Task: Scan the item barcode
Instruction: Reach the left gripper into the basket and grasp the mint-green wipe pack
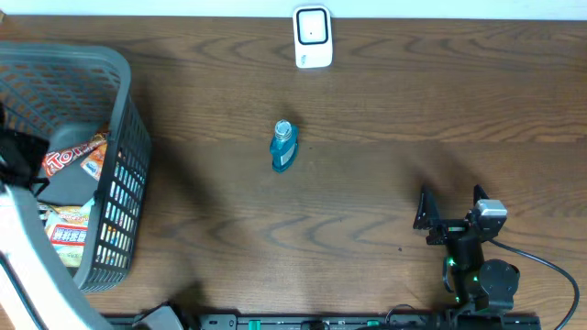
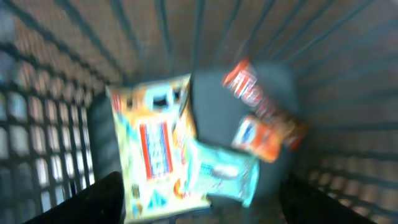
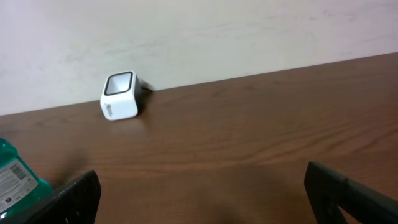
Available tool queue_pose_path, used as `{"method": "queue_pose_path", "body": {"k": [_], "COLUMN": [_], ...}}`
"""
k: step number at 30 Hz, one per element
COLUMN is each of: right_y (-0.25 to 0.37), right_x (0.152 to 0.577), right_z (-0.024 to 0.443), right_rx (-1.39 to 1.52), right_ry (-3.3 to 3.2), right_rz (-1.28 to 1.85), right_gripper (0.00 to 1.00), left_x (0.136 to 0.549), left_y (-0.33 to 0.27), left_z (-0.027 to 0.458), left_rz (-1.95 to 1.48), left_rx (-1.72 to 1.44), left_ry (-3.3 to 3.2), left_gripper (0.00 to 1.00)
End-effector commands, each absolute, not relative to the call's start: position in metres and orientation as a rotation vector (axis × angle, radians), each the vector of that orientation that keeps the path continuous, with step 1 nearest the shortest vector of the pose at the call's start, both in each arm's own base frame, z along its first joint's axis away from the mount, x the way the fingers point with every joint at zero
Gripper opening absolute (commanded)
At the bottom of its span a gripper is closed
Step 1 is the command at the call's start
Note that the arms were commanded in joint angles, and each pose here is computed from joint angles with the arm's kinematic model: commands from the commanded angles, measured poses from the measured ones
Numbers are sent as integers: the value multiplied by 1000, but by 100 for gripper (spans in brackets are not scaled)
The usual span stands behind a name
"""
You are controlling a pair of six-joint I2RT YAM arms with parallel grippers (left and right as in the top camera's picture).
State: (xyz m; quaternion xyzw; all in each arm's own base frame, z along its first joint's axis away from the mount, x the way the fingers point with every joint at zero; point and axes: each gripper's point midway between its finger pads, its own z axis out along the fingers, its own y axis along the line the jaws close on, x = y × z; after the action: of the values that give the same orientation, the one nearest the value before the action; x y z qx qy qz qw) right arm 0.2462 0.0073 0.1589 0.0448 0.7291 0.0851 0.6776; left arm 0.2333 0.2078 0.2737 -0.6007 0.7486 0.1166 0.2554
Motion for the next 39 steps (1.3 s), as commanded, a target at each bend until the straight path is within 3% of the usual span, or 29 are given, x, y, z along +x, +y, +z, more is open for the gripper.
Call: {"method": "queue_pose_path", "body": {"k": [1,16,34,35,36,37,39], "right_y": [7,7,7,7,7,7,7], "right_x": [246,246,246,246,246,246,246], "right_z": [159,159,159,159,159,159,159], "right_rx": [107,107,107,107,107,107,107], "right_ry": [1637,1637,1637,1637,1637,1637,1637], "right_rz": [196,196,196,196,196,196,196], "right_gripper": [99,99,99,99,99,99,99], "left_x": [240,225,248,248,247,245,245], "left_y": [200,188,168,167,166,165,165], "left_z": [220,95,30,27,26,22,22], "left_rz": [142,178,-63,-67,-67,-66,-66], "left_rx": [-1830,-1992,-1827,-1826,-1826,-1830,-1825], "left_ry": [2134,2372,2397,2398,2401,2406,2409], "left_gripper": [76,76,76,74,64,44,31]}}
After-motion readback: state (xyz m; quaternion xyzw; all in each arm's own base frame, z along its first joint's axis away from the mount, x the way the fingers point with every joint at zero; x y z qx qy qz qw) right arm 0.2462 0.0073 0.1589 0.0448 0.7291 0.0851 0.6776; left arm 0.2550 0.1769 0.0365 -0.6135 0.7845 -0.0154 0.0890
